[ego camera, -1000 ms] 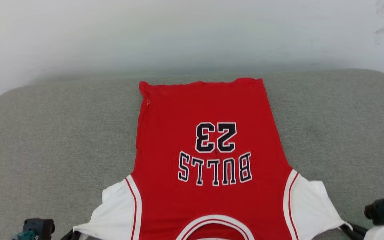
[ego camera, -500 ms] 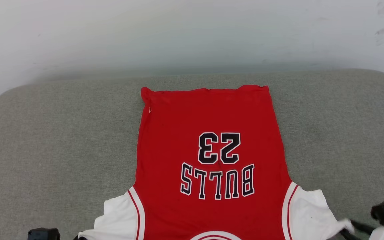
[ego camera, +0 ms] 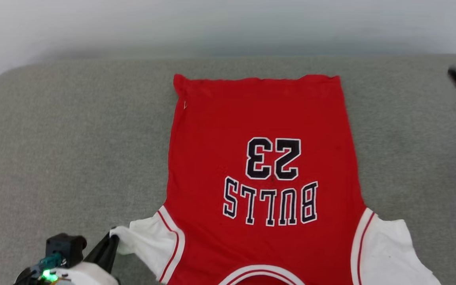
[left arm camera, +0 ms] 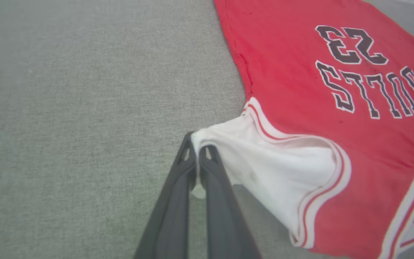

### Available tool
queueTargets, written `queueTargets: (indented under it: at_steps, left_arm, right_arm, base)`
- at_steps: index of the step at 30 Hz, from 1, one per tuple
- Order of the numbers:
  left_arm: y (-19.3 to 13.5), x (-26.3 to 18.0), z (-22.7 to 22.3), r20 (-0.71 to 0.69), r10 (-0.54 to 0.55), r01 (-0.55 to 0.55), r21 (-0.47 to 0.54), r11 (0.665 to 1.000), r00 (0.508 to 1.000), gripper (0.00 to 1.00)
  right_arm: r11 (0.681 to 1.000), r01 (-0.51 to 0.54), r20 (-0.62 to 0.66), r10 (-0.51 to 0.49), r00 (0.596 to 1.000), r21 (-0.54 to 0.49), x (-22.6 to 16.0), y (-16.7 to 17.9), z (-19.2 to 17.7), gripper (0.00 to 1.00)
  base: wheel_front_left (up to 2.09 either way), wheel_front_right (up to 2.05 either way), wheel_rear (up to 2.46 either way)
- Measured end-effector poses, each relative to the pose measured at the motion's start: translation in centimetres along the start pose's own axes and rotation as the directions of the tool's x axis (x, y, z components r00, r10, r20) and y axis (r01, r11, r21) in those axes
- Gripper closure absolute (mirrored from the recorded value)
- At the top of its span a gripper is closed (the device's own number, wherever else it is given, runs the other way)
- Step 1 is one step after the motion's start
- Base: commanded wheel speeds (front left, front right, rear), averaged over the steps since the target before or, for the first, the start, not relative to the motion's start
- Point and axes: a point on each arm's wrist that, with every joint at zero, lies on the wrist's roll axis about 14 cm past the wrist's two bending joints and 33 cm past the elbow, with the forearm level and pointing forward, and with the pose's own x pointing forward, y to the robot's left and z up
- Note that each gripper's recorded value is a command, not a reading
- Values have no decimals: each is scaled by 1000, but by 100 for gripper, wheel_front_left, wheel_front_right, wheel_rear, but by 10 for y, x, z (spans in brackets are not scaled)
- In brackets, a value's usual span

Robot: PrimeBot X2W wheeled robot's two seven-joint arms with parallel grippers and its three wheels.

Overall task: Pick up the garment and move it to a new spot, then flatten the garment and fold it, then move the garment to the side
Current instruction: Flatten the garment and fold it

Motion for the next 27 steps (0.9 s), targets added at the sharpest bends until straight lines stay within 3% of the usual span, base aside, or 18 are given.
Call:
queueTargets:
  at_steps: [5, 10, 13, 17, 21, 27]
  left_arm:
    - [-1, 17, 9, 27, 2, -2, -9, 1000, 1000, 100]
    - [0, 33, 14, 43, 15, -14, -16, 1000, 999, 100]
    - [0, 41, 10, 37, 20, -20, -20, 1000, 999, 100]
    - [3, 51, 4, 26, 33, -33, -13, 999, 999, 100]
    - [5, 59, -3, 13, 48, -48, -18, 999, 999, 100]
    - [12, 70, -9, 6, 77, -77, -16, 997, 997, 100]
  right_arm:
    - [1000, -18, -31, 18, 999, -5, 47, -2, 34, 0]
    - [998, -64, -252, 64, 966, 9, 97, 8, 13, 0]
    - [993, -114, -449, 112, 886, 23, 117, 21, -23, 0]
    - [989, -149, -604, 131, 786, 21, 142, 30, -54, 0]
    - [989, -143, -742, 131, 658, 47, 158, 33, -101, 0]
    - [988, -121, -817, 146, 558, 95, 189, 47, -153, 0]
  base:
    - [0, 0, 0]
    - [0, 0, 0]
    - [0, 0, 0]
    - [0, 0, 0]
    - [0, 0, 0]
    - [0, 0, 0]
